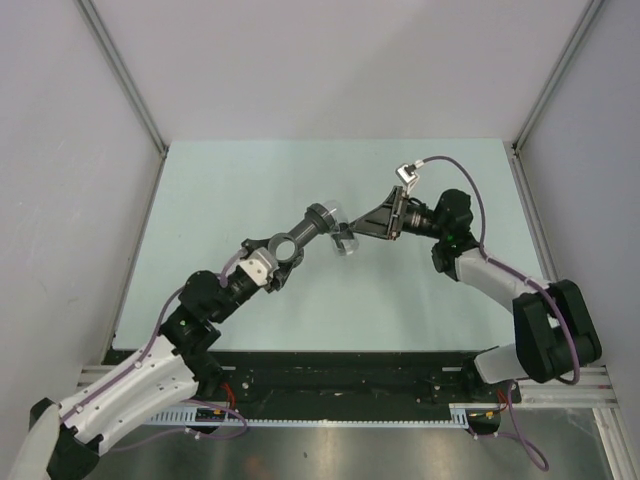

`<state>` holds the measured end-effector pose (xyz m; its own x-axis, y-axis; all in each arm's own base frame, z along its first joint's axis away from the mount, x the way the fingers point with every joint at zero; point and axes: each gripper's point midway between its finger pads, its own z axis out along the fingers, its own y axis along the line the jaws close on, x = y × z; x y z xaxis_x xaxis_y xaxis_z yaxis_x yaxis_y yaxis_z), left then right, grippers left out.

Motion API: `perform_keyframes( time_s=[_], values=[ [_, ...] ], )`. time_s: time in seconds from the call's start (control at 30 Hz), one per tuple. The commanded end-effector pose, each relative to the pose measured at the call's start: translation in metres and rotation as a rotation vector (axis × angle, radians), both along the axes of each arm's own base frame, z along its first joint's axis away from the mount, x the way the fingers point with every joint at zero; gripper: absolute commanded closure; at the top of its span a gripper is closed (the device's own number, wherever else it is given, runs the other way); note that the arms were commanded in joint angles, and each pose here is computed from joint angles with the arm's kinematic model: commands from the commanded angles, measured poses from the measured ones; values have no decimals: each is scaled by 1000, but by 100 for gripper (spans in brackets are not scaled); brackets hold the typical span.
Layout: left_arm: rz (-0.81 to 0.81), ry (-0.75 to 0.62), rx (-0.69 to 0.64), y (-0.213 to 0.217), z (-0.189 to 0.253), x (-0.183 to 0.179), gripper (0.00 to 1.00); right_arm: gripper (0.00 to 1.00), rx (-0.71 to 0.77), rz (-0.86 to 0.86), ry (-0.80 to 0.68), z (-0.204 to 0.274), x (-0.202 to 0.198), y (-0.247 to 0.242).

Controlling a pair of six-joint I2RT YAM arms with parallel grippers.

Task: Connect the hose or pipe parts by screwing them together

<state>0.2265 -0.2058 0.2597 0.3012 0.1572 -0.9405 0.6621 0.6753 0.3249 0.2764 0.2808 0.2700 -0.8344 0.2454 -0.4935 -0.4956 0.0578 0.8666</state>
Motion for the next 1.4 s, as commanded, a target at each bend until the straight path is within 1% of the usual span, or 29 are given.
perform_keyframes(
  time_s=[0.0, 0.03, 0.1, 0.13, 0.17, 0.2, 0.23, 0.27, 0.3, 0.33, 0.37, 0.4, 0.43, 0.47, 0.53, 0.7, 0.77, 0.9, 1.07, 1.2, 1.37],
  values=[
    [-21, 52, -258, 5, 42, -8, 100, 0, -71, -79, -294, 30, 0, -14],
    [-28, 115, -296, 5, 39, -10, 100, 0, -123, -118, -409, 38, -2, -20],
    [-25, 190, -341, 6, 44, -8, 100, 0, -174, -214, -565, 52, 0, -25],
    [-25, 287, -379, 4, 45, -9, 100, 0, -224, -258, -739, 64, -4, -32],
    [-18, 340, -390, 5, 44, -6, 100, 0, -258, -316, -813, 71, 0, -37],
    [-44, 438, -382, -5, 34, -7, 100, 0, -272, -314, -889, 75, -6, -33],
    [-53, 498, -360, -8, 36, -9, 100, 0, -318, -322, -1037, 79, -7, -35],
    [-74, 537, -350, -12, 35, -11, 100, 0, -324, -329, -1108, 87, -13, -36],
    [-91, 592, -328, -18, 28, -12, 100, 0, -335, -324, -1168, 89, -17, -33],
    [-162, 638, -338, -26, 35, -22, 100, 0, -343, -328, -1208, 91, -17, -33],
    [-184, 658, -350, -28, 39, -24, 100, 0, -362, -326, -1268, 92, -17, -33],
    [-207, 693, -371, -30, 43, -26, 100, 0, -365, -318, -1293, 91, -18, -31],
    [-266, 706, -377, -34, 53, -35, 100, 0, -370, -302, -1313, 89, -20, -29],
    [-276, 715, -394, -32, 59, -35, 100, 0, -383, -271, -1374, 86, -22, -27],
    [-338, 750, -415, -35, 74, -43, 100, 0, -392, -229, -1428, 78, -29, -21],
    [-387, 820, -464, -31, 91, -48, 100, 0, -383, -164, -1602, 72, -50, -14],
    [-404, 839, -469, -30, 93, -50, 100, 0, -357, -98, -1615, 65, -63, -8],
    [-402, 903, -508, -28, 93, -51, 100, 0, -313, -47, -1615, 63, -80, 1],
    [-388, 962, -539, -28, 90, -48, 100, 0, -326, -49, -1594, 60, -88, 13],
    [-354, 965, -564, -25, 88, -42, 100, 0, -326, -27, -1554, 54, -98, 23],
    [-330, 999, -598, -22, 85, -39, 100, 2, -365, -107, -1455, 55, -88, 25]
  ],
)
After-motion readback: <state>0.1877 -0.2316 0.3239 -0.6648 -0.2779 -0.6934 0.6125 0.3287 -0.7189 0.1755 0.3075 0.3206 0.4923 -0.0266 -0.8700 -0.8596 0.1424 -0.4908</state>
